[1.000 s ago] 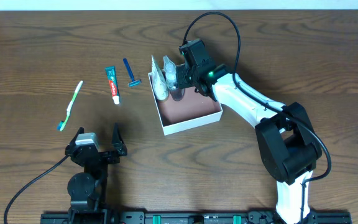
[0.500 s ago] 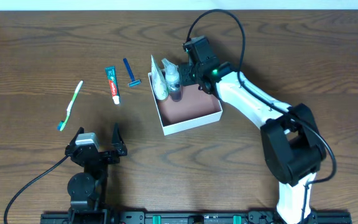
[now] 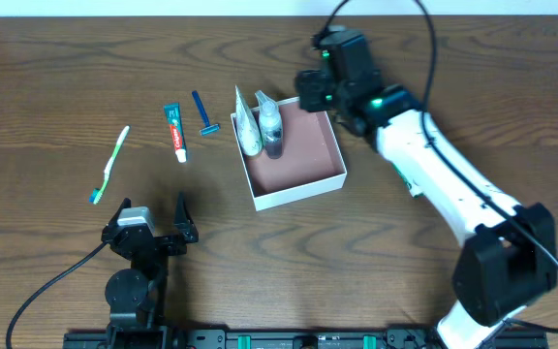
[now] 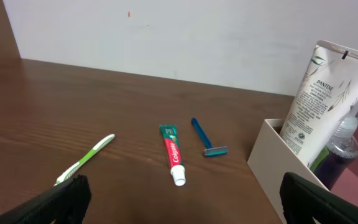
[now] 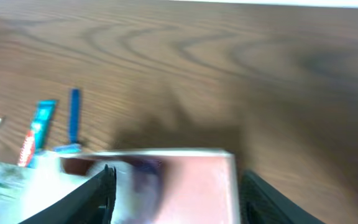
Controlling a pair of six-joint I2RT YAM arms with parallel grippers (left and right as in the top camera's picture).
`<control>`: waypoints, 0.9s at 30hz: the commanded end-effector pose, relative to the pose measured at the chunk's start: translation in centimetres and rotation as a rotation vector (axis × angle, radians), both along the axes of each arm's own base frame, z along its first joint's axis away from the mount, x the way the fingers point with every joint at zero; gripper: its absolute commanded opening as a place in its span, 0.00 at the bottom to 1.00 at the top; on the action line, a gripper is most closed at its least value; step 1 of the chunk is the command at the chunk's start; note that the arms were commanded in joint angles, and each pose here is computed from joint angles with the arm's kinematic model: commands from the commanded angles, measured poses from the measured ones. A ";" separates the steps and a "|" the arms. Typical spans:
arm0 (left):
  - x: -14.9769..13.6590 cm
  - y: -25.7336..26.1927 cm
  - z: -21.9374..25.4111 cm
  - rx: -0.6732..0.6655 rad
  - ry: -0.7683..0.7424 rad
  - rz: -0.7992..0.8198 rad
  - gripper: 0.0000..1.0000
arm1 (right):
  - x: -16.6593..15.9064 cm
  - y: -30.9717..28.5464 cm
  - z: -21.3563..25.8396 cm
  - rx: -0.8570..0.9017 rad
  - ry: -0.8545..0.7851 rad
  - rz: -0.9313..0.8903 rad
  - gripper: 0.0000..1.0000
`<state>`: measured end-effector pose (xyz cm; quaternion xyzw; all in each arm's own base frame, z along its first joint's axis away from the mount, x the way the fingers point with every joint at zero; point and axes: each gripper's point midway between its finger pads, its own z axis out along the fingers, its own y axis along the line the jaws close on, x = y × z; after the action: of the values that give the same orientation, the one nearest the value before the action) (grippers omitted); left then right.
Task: Pack container
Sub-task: 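Move the right gripper to the green Dettol soap box and grasp it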
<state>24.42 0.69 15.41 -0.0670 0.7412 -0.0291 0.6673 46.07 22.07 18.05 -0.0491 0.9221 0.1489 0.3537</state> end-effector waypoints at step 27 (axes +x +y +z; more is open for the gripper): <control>-0.1 0.3 -1.8 0.015 0.048 0.013 0.98 | -8.8 -21.1 -8.2 -0.397 0.482 -0.018 0.86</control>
<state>24.42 0.69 15.42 -0.0670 0.7410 -0.0291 0.6675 38.11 0.86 10.73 0.0004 0.9923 -0.0431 0.1161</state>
